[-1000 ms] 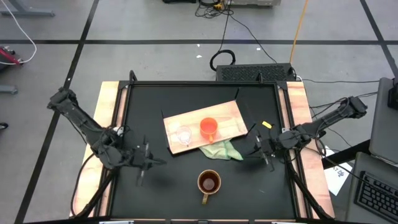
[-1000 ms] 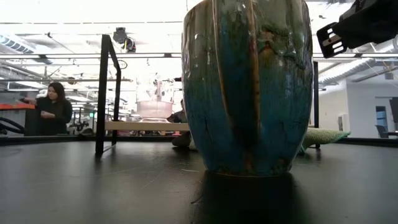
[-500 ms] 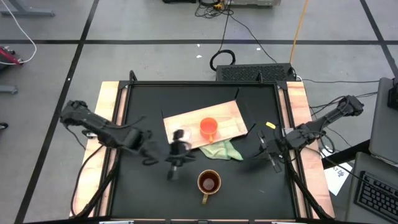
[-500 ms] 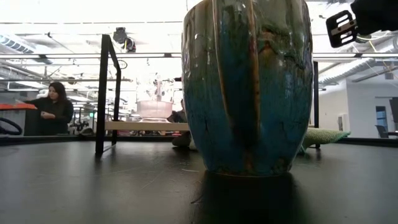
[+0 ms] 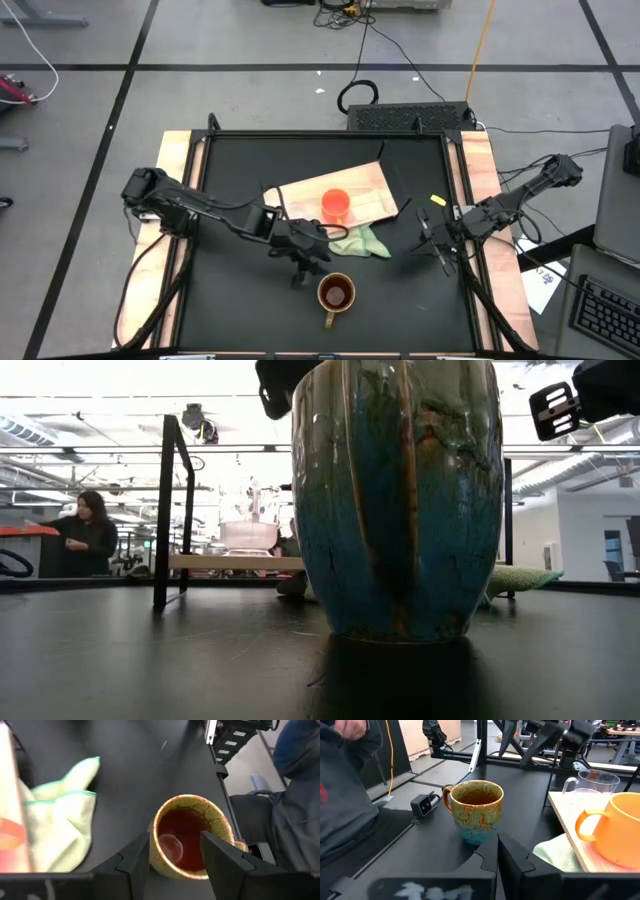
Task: Stack small to large cups/mugs on shelf
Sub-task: Put the green and blue mug on the shelf
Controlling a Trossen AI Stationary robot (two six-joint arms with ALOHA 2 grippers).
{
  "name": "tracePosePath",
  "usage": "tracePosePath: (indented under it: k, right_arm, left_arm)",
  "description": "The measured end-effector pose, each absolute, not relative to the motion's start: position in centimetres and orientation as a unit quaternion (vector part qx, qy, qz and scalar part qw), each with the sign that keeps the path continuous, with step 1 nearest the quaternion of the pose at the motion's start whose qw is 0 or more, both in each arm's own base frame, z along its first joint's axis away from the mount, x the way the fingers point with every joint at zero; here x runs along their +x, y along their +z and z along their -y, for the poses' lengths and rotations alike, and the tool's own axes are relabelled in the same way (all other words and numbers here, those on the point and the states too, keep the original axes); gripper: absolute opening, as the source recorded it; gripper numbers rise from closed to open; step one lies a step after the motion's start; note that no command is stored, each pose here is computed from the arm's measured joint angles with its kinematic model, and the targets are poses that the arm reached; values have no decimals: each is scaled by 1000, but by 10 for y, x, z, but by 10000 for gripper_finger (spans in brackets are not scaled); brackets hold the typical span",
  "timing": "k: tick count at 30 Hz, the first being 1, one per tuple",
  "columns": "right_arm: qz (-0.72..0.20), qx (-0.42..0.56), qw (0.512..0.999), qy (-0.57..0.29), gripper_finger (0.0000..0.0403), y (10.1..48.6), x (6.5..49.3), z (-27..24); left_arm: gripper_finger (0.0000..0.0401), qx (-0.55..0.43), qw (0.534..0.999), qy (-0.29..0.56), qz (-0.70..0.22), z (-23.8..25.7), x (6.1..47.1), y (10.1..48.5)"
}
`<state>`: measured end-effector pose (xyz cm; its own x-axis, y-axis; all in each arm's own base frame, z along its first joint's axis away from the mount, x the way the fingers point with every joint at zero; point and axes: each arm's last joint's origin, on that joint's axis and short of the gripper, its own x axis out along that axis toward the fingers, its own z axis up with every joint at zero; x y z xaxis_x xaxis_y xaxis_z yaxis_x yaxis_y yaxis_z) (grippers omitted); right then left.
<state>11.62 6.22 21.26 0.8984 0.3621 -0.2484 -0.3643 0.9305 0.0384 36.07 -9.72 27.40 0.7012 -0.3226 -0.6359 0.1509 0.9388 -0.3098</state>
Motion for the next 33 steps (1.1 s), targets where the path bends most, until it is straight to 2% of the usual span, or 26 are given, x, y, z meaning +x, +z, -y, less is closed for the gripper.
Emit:
tracePosePath:
  k: [17, 28, 33]
  right_arm:
    - [-127, -9, 974, 187, 0, 212, 116, -62]
    - [-127, -13, 974, 187, 0, 212, 116, -62]
    - [-127, -14, 974, 187, 0, 212, 116, -62]
  left_arm:
    - [177, -151, 895, -138, -396, 94, 376, 247]
    - [177, -163, 874, -133, -437, 99, 390, 209]
    - [177, -163, 874, -136, -436, 100, 392, 206]
